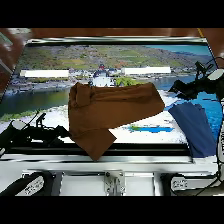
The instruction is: Fold the shirts.
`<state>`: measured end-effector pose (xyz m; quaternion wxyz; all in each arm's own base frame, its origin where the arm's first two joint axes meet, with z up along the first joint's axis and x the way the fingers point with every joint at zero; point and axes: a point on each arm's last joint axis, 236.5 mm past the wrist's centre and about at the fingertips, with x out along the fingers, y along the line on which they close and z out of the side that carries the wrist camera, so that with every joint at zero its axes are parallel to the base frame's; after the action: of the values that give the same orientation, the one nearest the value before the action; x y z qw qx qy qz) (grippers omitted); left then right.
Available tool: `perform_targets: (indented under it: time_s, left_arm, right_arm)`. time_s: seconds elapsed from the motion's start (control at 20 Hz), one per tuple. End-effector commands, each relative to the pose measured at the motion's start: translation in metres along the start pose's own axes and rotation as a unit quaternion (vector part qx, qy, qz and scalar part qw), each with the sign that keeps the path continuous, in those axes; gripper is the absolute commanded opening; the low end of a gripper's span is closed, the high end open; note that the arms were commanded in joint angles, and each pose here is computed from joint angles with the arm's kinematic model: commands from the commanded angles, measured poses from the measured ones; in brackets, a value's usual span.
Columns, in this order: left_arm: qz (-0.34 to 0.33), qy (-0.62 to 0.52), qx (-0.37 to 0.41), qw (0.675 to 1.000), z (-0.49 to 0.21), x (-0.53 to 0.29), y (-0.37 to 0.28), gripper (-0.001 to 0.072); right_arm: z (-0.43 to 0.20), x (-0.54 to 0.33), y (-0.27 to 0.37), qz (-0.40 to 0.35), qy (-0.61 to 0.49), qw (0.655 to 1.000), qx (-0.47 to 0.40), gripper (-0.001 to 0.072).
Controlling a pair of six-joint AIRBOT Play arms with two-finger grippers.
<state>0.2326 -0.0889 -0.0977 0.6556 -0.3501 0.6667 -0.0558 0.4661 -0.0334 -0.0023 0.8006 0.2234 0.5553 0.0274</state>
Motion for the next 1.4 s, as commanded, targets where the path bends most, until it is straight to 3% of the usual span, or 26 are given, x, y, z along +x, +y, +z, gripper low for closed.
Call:
perform_targets:
  time_s: [0.0,0.1,0.15,0.25,0.3,0.4,0.5,0.8,1.05,1.35]
  left_arm:
    - [-0.005,-0.006,-0.007,1.000,0.006,0.019,-0.001,0.0663]
    - [-0.006,-0.013,-0.004,1.000,0.011,0.029,-0.003,0.0657]
    - [-0.006,-0.020,-0.001,1.000,0.014,0.032,-0.004,0.0577]
    - [-0.004,-0.038,-0.005,0.999,0.023,0.033,-0.004,0.0340]
    - [-0.003,-0.043,-0.004,0.999,0.025,0.033,-0.003,0.0295]
    - [-0.002,-0.046,-0.003,0.999,0.027,0.032,-0.003,0.0123]
    - [-0.005,-0.038,0.019,0.999,0.024,0.031,-0.006,0.0037]
    - [-0.014,-0.007,0.045,0.999,0.011,0.029,-0.013,0.0037]
    - [-0.014,0.007,0.047,0.999,0.004,0.029,-0.013,0.0037]
    - [-0.012,-0.003,0.047,0.999,0.009,0.029,-0.012,0.0036]
  right_arm:
    - [0.006,0.004,0.006,0.012,-0.012,1.000,0.008,0.0583]
    - [0.006,0.004,0.005,0.012,-0.012,1.000,0.009,0.0583]
    - [0.006,0.004,0.006,0.012,-0.012,1.000,0.009,0.0583]
    - [0.001,0.005,0.005,0.012,-0.001,1.000,0.009,0.0594]
    - [-0.010,0.010,0.004,0.012,0.023,1.000,0.010,0.0676]
    - [-0.041,0.024,-0.004,0.009,0.096,0.995,0.014,0.0676]
    - [-0.062,0.039,-0.006,0.021,0.148,0.988,0.030,0.0676]
    - [-0.055,0.078,-0.002,0.015,0.131,0.990,0.057,0.0675]
    - [-0.055,0.085,-0.028,-0.054,0.128,0.990,0.008,0.0675]
    - [-0.063,0.087,-0.030,-0.054,0.147,0.988,0.013,0.0675]
